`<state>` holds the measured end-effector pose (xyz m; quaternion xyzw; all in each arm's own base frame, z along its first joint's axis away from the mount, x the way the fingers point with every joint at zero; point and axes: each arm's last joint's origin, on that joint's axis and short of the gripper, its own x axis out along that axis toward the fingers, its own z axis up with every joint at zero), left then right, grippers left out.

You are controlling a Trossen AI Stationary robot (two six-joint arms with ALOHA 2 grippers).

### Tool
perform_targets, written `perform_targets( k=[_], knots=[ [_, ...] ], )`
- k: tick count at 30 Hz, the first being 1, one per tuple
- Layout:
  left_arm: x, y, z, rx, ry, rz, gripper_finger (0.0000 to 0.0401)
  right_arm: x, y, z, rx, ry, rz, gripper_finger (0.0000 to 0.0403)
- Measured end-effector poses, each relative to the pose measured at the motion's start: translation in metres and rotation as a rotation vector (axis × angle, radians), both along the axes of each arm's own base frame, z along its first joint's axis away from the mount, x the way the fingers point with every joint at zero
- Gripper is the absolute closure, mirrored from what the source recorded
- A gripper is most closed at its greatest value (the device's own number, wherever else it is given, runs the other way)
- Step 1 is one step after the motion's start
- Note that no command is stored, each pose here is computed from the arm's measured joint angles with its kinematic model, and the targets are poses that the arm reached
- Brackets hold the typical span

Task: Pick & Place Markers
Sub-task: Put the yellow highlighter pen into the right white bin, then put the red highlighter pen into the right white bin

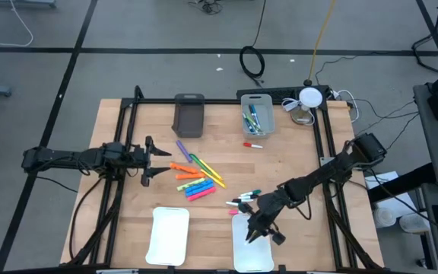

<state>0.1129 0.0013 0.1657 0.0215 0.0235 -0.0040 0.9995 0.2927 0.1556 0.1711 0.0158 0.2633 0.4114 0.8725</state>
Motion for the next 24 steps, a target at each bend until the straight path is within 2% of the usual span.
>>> perform_targets(
  k=[18, 24],
  knots=[
    [0.000, 0.000, 0.000, 0.000, 0.001, 0.000, 0.0150, 0.002, -0.001, 0.001, 0.024, 0.018, -0.050, 0.0329],
    [0.000, 0.000, 0.000, 0.000, 0.001, 0.000, 0.0150, 0.005, -0.011, 0.012, -0.036, -0.073, -0.203, 0.0323]
  ],
)
